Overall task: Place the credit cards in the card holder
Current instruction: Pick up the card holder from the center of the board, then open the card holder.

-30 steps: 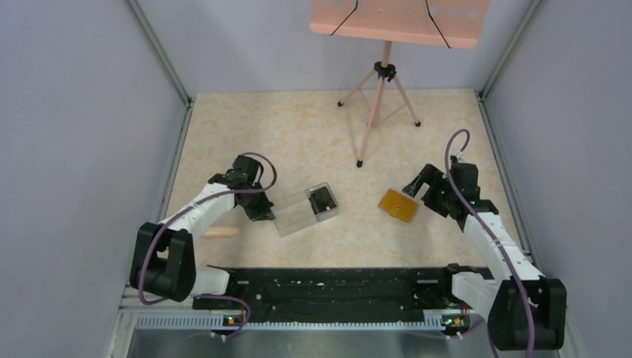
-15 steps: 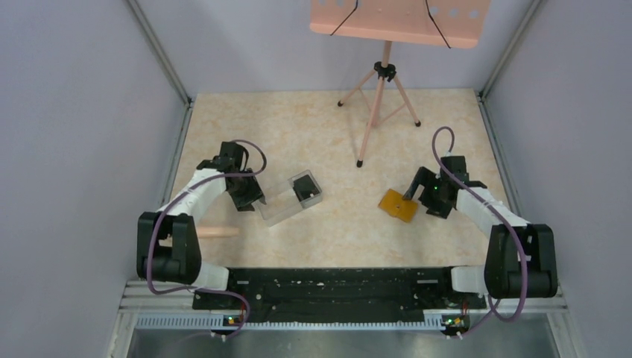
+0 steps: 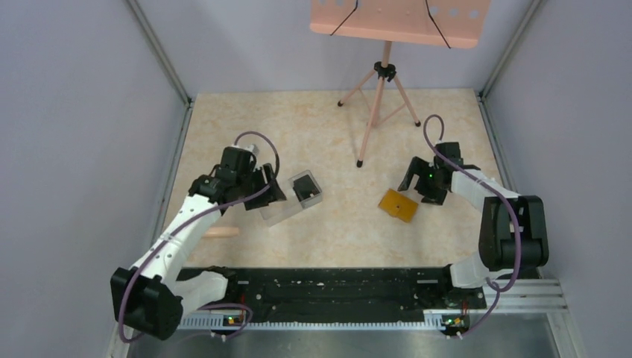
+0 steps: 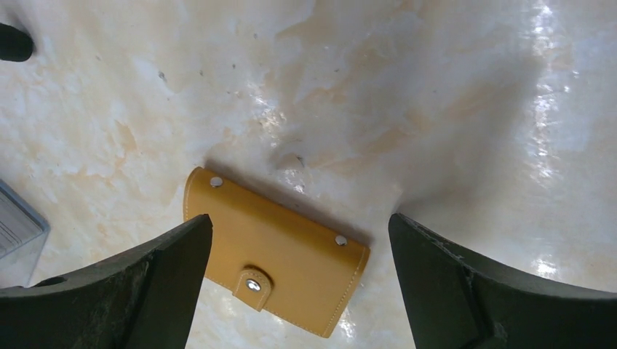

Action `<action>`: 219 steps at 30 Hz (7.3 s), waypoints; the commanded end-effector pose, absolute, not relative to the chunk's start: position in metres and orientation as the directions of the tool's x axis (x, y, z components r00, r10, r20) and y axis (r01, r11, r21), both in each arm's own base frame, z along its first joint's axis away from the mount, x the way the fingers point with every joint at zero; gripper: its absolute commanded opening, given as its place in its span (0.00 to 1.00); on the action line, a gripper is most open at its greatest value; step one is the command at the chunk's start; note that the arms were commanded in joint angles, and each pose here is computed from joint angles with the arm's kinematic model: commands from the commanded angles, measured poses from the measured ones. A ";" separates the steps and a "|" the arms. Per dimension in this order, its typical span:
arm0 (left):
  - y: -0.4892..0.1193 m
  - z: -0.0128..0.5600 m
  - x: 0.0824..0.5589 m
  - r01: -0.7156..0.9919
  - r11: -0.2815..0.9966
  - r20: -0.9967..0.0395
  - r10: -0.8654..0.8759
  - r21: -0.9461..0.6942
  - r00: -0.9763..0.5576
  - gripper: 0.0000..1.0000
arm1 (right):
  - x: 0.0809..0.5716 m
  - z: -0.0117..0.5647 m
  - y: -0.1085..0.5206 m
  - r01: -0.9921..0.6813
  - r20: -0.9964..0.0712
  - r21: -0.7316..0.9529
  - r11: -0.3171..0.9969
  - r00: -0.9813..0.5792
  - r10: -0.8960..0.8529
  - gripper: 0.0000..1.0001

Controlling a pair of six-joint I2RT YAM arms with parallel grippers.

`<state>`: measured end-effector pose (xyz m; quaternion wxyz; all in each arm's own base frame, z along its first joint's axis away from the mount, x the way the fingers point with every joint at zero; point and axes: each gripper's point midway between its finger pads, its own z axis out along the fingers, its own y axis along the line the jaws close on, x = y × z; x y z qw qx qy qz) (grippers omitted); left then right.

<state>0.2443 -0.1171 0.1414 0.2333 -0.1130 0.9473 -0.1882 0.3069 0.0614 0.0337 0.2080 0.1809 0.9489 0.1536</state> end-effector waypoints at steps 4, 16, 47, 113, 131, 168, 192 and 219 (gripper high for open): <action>-0.232 0.176 0.230 0.074 0.705 -0.383 -0.291 -0.705 -0.877 0.63 | 0.277 0.013 0.109 0.180 -0.212 0.405 0.896 -0.935 0.284 0.91; -0.331 0.140 0.217 0.080 0.641 -0.276 -0.211 -0.763 -0.938 0.62 | 0.226 0.022 0.166 0.110 -0.077 0.567 0.816 -0.980 0.186 0.70; -0.396 0.079 0.241 0.000 0.662 -0.181 -0.205 -0.749 -0.962 0.44 | 0.226 0.026 0.197 0.029 -0.093 0.749 0.662 -0.984 0.149 0.37; -0.358 0.211 0.159 0.424 0.225 -0.457 -0.123 -0.877 -0.881 0.00 | 0.201 0.195 0.215 -0.388 -0.447 0.869 0.307 -0.882 0.149 0.83; -0.356 0.193 0.160 0.389 0.262 -0.433 -0.136 -0.883 -0.891 0.15 | 0.196 0.215 0.220 -0.449 -0.486 0.864 0.227 -0.862 0.144 0.00; -0.348 0.122 0.205 0.274 0.961 -0.602 0.200 -0.032 -0.773 0.38 | 0.195 0.161 0.214 -0.278 -0.405 0.778 0.563 -0.908 0.112 0.00; -0.314 0.125 0.214 0.188 0.860 -0.507 -0.093 -0.475 -0.857 0.47 | 0.190 0.153 0.217 -0.264 -0.371 0.794 0.548 -0.924 0.092 0.00; -0.325 0.123 0.209 0.246 0.759 -0.513 -0.133 -0.603 -0.848 0.28 | 0.184 0.156 0.220 -0.275 -0.358 0.814 0.511 -0.931 0.070 0.00</action>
